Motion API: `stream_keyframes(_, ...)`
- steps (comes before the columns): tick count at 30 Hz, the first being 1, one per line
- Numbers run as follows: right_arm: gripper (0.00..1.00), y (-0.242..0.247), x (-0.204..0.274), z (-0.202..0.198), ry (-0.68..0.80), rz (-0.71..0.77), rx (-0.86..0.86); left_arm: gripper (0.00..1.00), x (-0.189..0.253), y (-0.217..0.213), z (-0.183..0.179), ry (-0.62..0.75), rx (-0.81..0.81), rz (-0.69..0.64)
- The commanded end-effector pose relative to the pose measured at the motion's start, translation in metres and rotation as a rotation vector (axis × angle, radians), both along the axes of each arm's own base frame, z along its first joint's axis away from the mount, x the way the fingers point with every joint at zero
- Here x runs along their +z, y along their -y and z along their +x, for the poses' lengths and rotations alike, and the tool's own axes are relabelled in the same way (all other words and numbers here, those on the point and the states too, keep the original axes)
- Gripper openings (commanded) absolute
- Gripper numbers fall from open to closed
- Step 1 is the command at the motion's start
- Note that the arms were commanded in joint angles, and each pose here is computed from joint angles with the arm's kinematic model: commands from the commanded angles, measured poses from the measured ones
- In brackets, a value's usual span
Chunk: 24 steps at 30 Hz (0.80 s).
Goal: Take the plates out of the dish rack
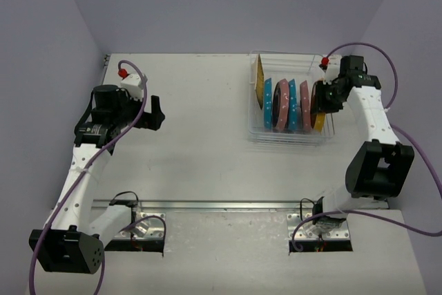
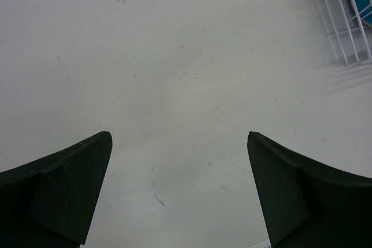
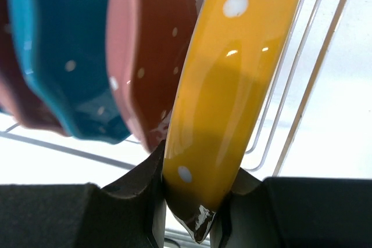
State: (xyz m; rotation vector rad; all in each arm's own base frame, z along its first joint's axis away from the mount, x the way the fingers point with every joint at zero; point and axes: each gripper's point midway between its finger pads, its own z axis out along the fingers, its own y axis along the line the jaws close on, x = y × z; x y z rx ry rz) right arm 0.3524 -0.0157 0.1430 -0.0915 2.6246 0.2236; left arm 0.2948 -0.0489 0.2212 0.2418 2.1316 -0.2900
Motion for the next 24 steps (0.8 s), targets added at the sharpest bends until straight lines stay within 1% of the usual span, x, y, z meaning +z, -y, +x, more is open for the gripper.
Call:
stream_keyframes(1,0.00,-0.030,0.083,0.024,0.248,0.142,0.057,1.00,0.028,0.000,0.005,0.076,-0.006,0.013)
stream_keyframes(8,0.00,-0.032,0.111,0.026,0.300,0.162,0.069,1.00,0.033,-0.002,0.003,0.081,0.001,0.023)
stream_keyframes(14,0.00,-0.029,0.144,0.024,0.390,0.111,0.098,1.00,0.036,-0.001,0.004,0.078,0.003,0.012)
stream_keyframes(24,0.00,-0.009,0.191,0.019,0.603,-0.143,0.240,1.00,0.048,-0.001,0.009,0.092,0.029,-0.017)
